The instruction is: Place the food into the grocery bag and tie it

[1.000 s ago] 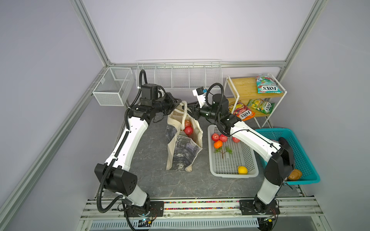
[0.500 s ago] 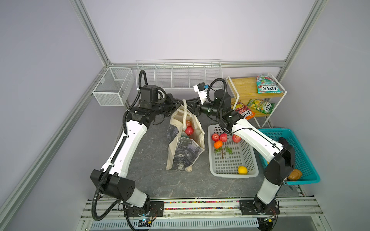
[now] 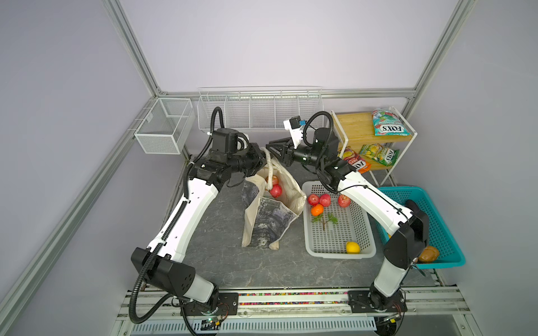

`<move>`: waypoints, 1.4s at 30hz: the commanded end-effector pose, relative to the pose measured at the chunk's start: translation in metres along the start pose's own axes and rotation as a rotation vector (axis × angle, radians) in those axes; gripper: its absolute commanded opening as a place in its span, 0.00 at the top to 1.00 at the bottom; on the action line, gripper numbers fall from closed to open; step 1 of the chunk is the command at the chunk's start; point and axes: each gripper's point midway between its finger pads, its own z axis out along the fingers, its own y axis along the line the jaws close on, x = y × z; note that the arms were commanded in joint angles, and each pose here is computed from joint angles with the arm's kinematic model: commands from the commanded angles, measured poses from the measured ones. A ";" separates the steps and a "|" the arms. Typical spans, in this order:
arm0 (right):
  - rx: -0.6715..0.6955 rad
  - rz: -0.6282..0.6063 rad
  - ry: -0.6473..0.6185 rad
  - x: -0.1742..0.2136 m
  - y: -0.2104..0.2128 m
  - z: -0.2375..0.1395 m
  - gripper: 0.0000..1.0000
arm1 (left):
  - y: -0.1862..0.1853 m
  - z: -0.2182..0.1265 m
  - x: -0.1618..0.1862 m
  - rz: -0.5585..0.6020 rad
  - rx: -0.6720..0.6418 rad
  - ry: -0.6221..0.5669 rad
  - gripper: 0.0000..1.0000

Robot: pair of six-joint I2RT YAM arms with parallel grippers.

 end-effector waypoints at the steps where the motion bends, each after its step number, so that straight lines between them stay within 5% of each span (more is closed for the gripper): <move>1: 0.043 -0.046 -0.036 -0.016 -0.007 -0.022 0.69 | -0.023 -0.002 -0.010 0.044 0.052 -0.020 1.00; 7: 0.161 -0.052 -0.022 -0.020 -0.040 -0.061 0.65 | -0.036 0.001 -0.024 0.040 0.130 -0.029 1.00; 10: 0.082 -0.100 0.018 -0.011 -0.038 -0.078 0.58 | -0.042 0.002 -0.032 0.042 0.181 -0.032 1.00; 23: -0.152 -0.147 0.096 0.054 -0.047 -0.073 0.62 | -0.058 -0.003 -0.046 0.060 0.386 0.033 1.00; 32: -0.311 -0.111 0.080 0.069 -0.023 -0.047 0.59 | -0.027 -0.007 -0.037 0.213 0.109 0.082 1.00; 42: -0.429 -0.048 -0.009 0.066 -0.003 -0.031 0.56 | -0.021 0.000 -0.038 0.198 0.111 0.091 1.00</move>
